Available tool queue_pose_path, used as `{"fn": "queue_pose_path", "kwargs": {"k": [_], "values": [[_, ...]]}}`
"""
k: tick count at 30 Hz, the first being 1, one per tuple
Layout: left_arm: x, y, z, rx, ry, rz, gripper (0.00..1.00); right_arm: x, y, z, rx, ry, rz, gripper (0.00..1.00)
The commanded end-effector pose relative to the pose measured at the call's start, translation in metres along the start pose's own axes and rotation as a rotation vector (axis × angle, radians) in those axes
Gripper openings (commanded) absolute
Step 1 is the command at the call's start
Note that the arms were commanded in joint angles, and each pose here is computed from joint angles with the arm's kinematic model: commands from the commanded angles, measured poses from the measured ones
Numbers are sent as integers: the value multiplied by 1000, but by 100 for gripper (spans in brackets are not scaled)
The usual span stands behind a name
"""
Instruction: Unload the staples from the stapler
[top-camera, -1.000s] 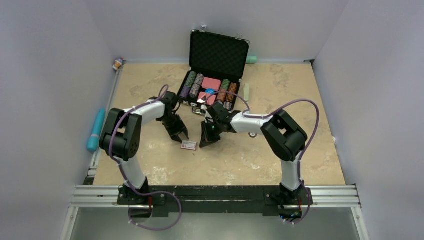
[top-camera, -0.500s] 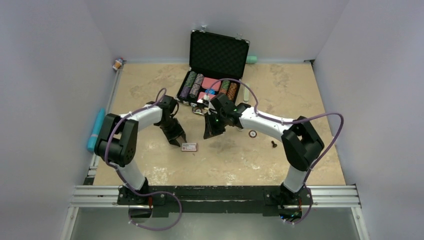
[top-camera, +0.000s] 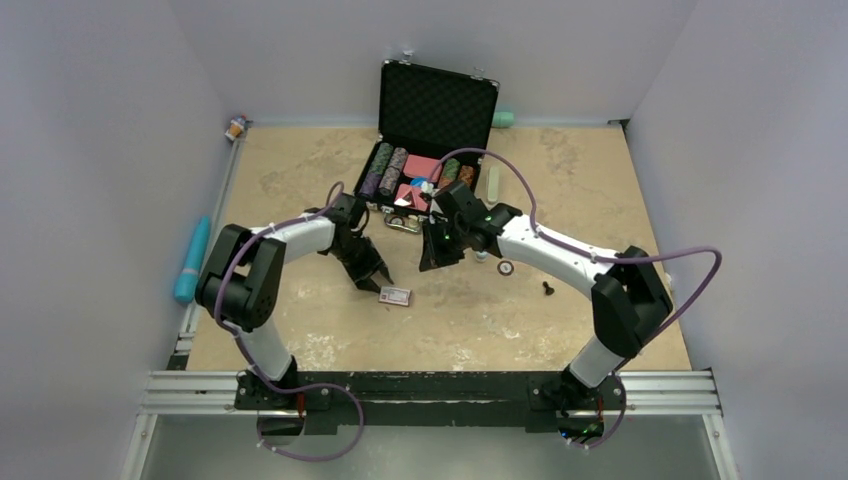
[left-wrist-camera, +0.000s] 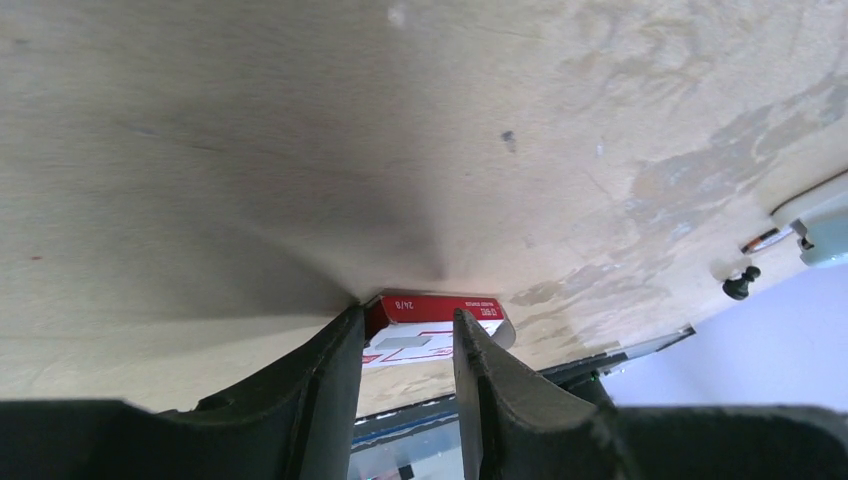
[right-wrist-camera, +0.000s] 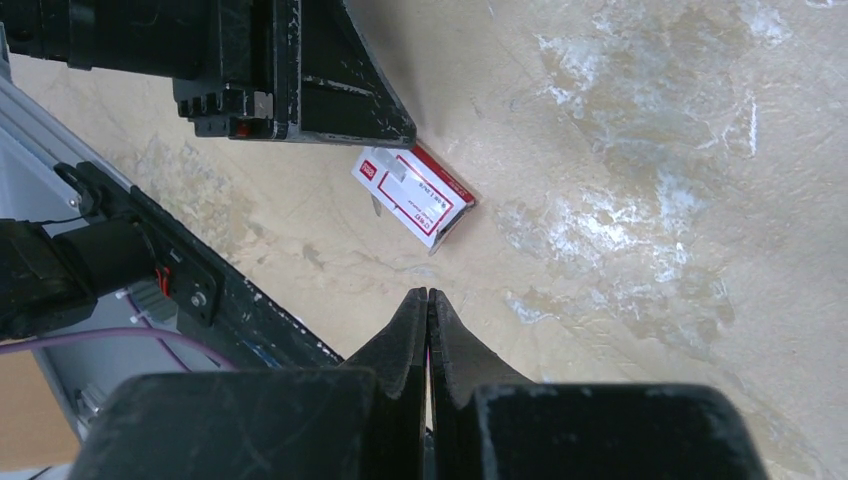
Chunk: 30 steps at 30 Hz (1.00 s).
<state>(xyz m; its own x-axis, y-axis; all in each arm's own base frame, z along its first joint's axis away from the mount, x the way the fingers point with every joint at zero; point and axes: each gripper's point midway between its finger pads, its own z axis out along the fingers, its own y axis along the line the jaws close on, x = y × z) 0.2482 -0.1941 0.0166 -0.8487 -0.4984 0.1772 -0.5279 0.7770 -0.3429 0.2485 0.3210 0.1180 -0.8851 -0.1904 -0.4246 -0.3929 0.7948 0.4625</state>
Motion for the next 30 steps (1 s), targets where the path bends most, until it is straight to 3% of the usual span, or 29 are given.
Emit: {"fn": "queue_pose_path", "kwargs": {"k": [1, 6, 9, 13, 16, 19, 26, 30], "values": [[-5, -12, 10, 30, -23, -6, 42, -3, -6, -15, 27, -39, -1, 0], [-5, -17, -9, 46, -60, 33, 43, -11, -3, -30, 14, -91, -16, 0], [-5, -21, -25, 66, -100, 79, 49, -20, 4, -42, -13, -131, -41, 16], [-8, -22, -52, 72, -179, 144, 67, -33, 14, -58, -31, -186, -70, 43], [-8, -22, -72, 75, -233, 197, 76, -41, 18, -67, -27, -216, -83, 50], [-9, -22, -92, 86, -294, 256, 82, -49, 22, -77, -23, -249, -92, 63], [-8, -35, -146, 155, -440, 403, 86, -66, 32, -102, -37, -329, -119, 79], [-5, -42, -176, 194, -516, 489, 86, -81, 39, -125, -36, -420, -137, 81]]}}
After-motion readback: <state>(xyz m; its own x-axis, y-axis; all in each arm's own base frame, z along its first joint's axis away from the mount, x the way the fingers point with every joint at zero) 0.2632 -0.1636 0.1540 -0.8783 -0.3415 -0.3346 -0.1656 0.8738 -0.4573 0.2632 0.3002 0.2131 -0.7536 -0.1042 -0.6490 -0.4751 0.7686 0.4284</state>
